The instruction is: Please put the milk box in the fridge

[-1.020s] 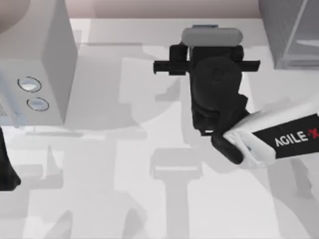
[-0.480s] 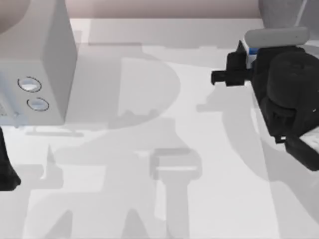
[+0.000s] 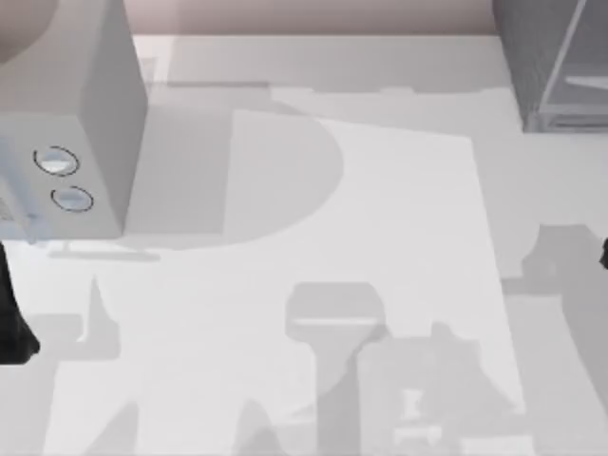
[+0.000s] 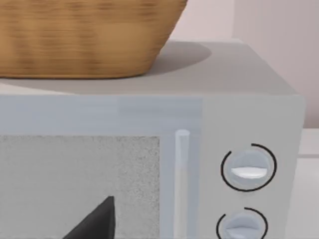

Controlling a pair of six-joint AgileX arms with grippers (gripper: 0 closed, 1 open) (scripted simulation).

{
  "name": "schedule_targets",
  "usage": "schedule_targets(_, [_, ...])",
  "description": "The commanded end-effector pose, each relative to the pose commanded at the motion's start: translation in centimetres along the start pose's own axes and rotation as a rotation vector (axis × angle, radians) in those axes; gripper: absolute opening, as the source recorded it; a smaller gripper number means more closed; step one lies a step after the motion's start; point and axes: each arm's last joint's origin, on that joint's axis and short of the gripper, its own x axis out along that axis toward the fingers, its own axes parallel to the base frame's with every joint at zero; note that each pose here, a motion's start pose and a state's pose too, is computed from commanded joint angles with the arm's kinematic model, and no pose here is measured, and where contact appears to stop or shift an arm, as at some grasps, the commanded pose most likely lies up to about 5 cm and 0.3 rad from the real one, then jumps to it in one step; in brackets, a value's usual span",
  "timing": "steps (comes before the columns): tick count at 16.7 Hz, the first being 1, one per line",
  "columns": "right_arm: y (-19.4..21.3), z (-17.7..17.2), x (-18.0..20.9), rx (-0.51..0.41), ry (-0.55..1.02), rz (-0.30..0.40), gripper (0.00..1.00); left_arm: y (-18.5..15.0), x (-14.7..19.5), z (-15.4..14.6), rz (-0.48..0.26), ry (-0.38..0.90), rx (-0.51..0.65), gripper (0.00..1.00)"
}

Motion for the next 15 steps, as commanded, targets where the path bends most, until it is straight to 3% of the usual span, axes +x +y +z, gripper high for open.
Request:
schedule_targets(6, [-2.9,-3.9,-5.1,0.015,-0.093,-0.017,0.00,0.0,0.0,0.0,0.000,0.000,0.000,1.00])
schedule_targets(15, [-3.6,-4.7,-6.4,-0.003,-0.180,-0.038,0.00,0.0,0.0,0.0,0.000,0.000,0.000,1.00])
